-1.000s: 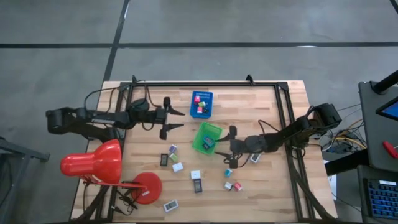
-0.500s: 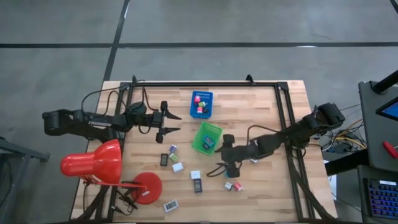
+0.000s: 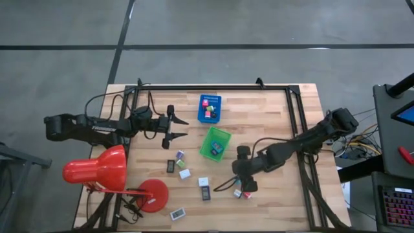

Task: Pick & Place Office items
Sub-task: Put the small light blue charger adapter into the blue bin

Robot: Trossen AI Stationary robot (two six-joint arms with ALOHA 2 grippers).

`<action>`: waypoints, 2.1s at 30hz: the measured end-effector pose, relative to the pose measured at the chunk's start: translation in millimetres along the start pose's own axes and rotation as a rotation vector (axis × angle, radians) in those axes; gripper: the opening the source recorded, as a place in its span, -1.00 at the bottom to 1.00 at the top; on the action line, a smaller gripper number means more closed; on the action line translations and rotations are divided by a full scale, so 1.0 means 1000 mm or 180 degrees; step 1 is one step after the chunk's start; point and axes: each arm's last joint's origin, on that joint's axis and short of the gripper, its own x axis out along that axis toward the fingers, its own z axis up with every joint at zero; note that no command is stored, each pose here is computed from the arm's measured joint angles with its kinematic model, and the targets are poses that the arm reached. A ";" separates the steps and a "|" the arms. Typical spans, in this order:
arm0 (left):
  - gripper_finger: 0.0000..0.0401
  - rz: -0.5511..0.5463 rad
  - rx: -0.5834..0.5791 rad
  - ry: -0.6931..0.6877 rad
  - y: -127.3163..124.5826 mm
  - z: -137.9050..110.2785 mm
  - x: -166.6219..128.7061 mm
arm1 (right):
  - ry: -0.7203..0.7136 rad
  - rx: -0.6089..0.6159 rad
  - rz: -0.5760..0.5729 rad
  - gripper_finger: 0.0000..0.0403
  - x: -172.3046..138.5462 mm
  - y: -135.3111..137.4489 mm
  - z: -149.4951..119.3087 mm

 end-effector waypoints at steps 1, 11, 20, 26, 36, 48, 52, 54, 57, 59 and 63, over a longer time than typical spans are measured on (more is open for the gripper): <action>0.08 0.0000 0.0000 0.0000 0.000 0.000 0.000 | 0.0041 -0.0011 -0.0010 0.22 0.000 0.000 0.000; 0.08 0.0000 -0.0001 0.0002 0.000 0.000 0.000 | 0.0378 -0.0324 0.0007 0.22 0.005 0.001 -0.010; 0.08 0.0002 -0.0001 0.0004 0.000 0.000 0.000 | 0.0395 -0.0497 0.0157 0.22 0.005 0.004 -0.011; 0.08 0.0004 0.0000 0.0004 0.000 0.000 0.000 | 0.0487 -0.0699 0.0162 0.22 0.016 0.011 -0.008; 0.08 0.0003 -0.0005 0.0014 0.000 -0.001 0.000 | 0.0764 -0.1139 0.0169 0.22 0.033 0.025 0.013; 0.08 0.0008 -0.0015 0.0038 -0.001 -0.002 -0.001 | 0.1079 -0.1337 0.0212 0.22 0.053 0.027 0.005; 0.08 0.0006 -0.0016 0.0041 -0.001 -0.002 -0.001 | 0.1058 -0.1380 0.0167 0.22 0.055 0.027 0.004; 0.08 0.0007 -0.0014 0.0040 -0.001 -0.002 -0.001 | 0.1019 -0.1418 0.0147 0.22 0.055 0.027 0.005; 0.08 0.0007 -0.0014 0.0040 -0.001 -0.002 -0.001 | 0.0965 -0.1442 0.0158 0.22 0.057 0.027 0.004; 0.08 0.0006 -0.0015 0.0041 -0.001 -0.002 -0.001 | 0.0956 -0.1440 0.0159 0.22 0.057 0.027 0.004; 0.08 0.0005 -0.0016 0.0041 -0.001 -0.002 -0.001 | 0.0958 -0.1452 0.0160 0.20 0.058 0.026 0.004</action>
